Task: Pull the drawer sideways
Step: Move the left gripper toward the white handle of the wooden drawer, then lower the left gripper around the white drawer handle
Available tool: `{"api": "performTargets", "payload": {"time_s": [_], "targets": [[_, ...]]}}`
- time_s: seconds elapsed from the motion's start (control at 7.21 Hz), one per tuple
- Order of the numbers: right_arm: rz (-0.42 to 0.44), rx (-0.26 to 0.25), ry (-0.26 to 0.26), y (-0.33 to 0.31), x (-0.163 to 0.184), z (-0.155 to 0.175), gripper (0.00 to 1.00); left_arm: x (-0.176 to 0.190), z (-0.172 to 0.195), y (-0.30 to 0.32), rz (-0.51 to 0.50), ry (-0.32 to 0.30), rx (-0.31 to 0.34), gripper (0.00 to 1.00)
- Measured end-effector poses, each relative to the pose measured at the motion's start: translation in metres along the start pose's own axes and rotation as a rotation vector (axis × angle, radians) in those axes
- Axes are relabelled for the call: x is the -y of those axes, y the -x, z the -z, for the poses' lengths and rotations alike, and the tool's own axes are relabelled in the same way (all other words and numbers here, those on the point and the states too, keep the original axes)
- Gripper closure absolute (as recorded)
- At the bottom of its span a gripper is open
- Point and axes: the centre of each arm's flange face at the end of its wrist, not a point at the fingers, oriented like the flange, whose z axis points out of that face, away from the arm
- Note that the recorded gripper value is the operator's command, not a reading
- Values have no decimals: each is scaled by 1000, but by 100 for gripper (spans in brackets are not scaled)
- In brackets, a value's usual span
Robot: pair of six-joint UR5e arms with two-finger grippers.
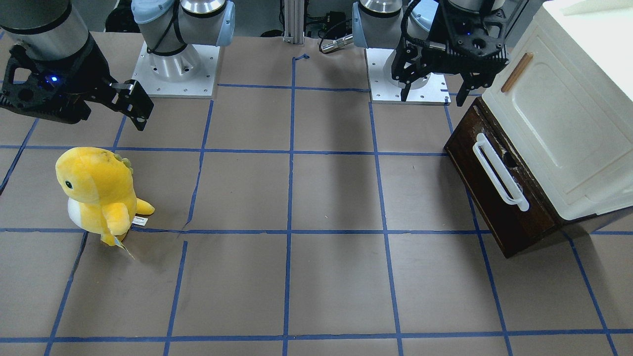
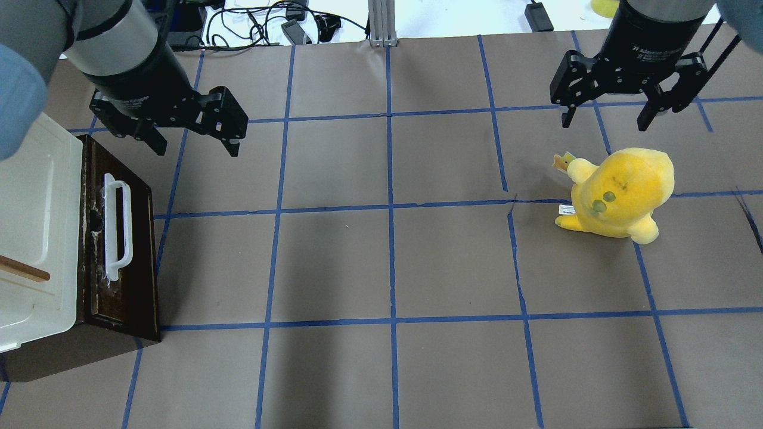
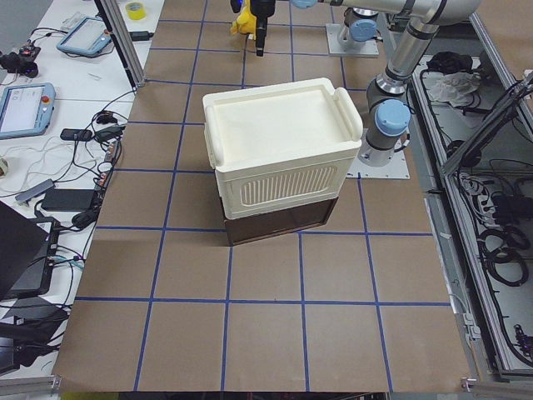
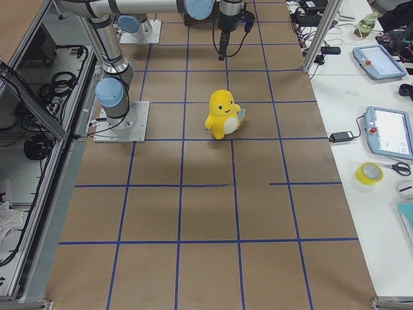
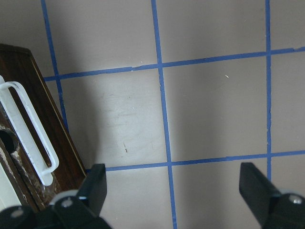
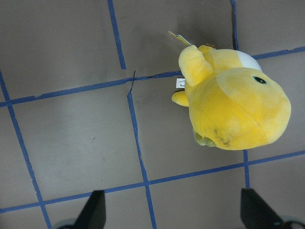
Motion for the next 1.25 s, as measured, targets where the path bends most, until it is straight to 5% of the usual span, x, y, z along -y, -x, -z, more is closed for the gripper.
{"api": "performTargets", "payload": {"time_s": [0.28,0.55,0.97,1.25], "targets": [[0,0,0,0,0,0,0,0,-31,-60,28,-27,134,1],[0,0,0,0,0,0,0,1,-97,-92,66,-18,335,1],[0,0,0,0,0,0,0,3,-196,-70,26,14,755,0],[0,0,0,0,0,0,0,21,-233,-41,9,65,897,0]]}}
